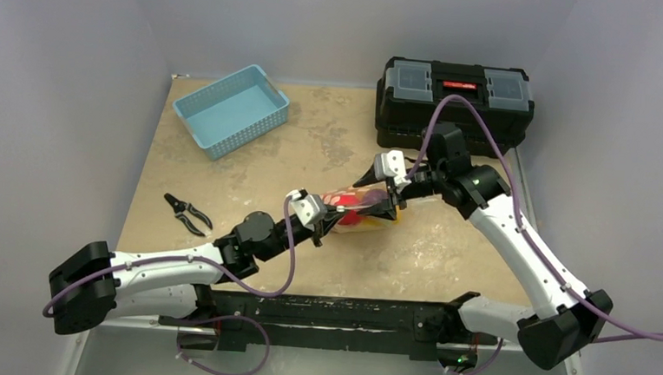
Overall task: Open the zip-top bag and remove the fake food
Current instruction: Pick up the zipper food storage bag at the center of the board, then unzip the zipper food storage bag at the center of the board.
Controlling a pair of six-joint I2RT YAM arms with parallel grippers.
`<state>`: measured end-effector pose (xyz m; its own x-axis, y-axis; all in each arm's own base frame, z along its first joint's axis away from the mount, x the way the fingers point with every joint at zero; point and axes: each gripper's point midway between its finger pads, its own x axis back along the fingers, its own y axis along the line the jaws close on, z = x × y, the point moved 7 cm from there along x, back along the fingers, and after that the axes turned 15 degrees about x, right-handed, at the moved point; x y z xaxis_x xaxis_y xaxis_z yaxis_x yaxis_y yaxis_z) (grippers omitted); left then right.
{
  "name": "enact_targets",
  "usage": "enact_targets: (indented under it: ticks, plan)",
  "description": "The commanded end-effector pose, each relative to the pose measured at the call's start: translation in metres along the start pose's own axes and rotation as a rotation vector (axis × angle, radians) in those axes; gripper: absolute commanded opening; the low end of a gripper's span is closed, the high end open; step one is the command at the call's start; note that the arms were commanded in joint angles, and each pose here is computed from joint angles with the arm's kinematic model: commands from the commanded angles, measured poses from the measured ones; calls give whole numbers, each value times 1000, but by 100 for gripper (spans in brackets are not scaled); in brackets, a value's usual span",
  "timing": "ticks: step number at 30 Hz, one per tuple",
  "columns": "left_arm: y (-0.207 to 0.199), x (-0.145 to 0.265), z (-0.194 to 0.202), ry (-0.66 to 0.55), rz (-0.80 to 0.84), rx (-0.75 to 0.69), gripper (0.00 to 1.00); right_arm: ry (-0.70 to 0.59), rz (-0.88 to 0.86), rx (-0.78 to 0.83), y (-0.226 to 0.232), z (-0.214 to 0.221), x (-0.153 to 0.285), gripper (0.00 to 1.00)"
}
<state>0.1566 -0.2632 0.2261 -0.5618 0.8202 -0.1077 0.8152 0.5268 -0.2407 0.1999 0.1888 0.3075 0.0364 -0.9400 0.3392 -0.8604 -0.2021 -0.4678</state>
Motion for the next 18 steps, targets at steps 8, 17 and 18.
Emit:
enact_targets:
  ticks: [8,17,18]
  plan:
    - [-16,-13,-35,-7,44,64,0,7,-48,-30,5,-4,-16,41]
    - [-17,-19,-36,7,45,77,0,-27,-66,-31,10,-9,-19,35]
    - [-18,-19,-36,7,45,78,0,-27,-65,-30,10,-9,-19,34]
